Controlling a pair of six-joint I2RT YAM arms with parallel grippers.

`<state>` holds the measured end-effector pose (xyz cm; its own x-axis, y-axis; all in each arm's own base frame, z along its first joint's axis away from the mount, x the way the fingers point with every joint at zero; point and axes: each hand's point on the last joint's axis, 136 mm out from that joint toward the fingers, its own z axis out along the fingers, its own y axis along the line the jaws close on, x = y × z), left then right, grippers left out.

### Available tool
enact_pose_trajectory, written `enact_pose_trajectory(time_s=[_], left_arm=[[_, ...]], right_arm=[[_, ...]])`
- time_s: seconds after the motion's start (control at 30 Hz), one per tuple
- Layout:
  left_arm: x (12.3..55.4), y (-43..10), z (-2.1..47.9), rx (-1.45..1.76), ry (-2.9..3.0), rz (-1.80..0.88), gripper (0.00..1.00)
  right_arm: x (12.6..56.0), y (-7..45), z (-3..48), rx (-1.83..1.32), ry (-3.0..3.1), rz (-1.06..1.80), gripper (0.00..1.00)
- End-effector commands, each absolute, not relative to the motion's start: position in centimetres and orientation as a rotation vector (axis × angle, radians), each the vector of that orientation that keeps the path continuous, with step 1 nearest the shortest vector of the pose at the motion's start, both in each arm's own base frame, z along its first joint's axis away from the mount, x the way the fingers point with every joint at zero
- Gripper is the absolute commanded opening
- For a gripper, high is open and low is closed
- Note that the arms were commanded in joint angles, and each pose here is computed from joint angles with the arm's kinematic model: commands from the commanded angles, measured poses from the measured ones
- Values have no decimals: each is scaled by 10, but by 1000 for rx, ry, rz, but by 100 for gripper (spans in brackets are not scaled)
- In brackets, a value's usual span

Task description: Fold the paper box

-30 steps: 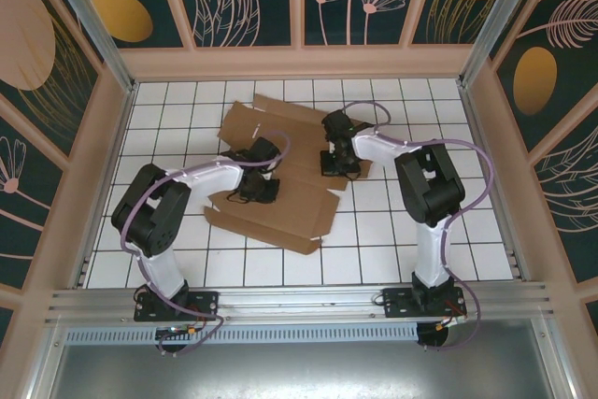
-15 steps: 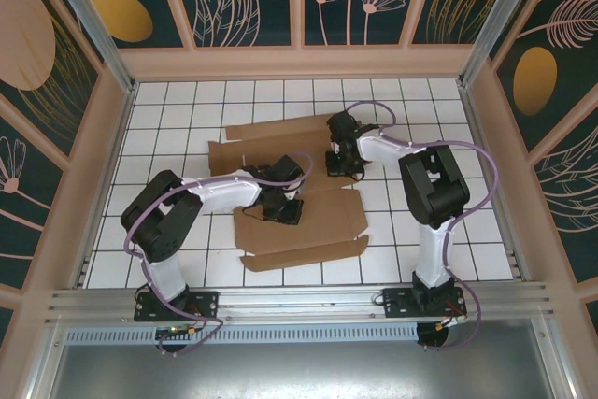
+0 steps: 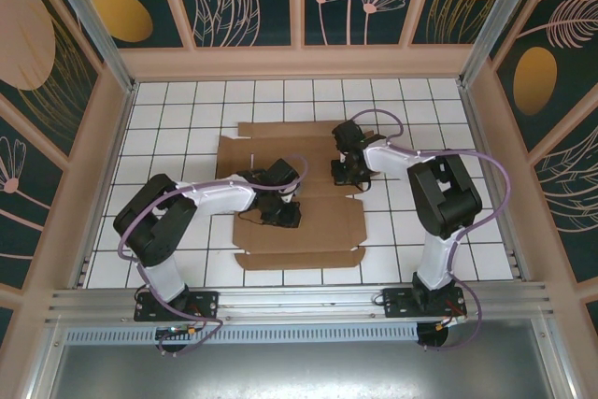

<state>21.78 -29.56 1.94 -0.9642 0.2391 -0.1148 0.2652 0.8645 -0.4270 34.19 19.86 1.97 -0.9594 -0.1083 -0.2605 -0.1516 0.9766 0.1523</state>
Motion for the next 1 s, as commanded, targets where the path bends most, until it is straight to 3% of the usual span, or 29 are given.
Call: enact_pose_trajectory(time_s=[0.0,0.13,0.3,0.43,0.6,0.77,0.97], left_arm=[[242,-308,57,351,2893,-773,21],[294,-321,111,245,2727,-923,22],[368,-317,102,83,2697,-831,17],[416,-323,97,-48,2642,-792,16],[457,-326,82,-147,2625,-741,15],[486,-316,71,-319,2577,-928,14],[507,-313,62,-358,2553,-961,14]], right_arm=[[338,204,47,-193,2866,331,22],[362,197,93,-116,2751,475,30],[399,171,134,8,2612,569,43],[432,154,146,117,2537,584,46],[464,151,132,174,2565,593,50],[482,154,103,179,2627,560,51],[492,157,80,212,2666,565,52]])
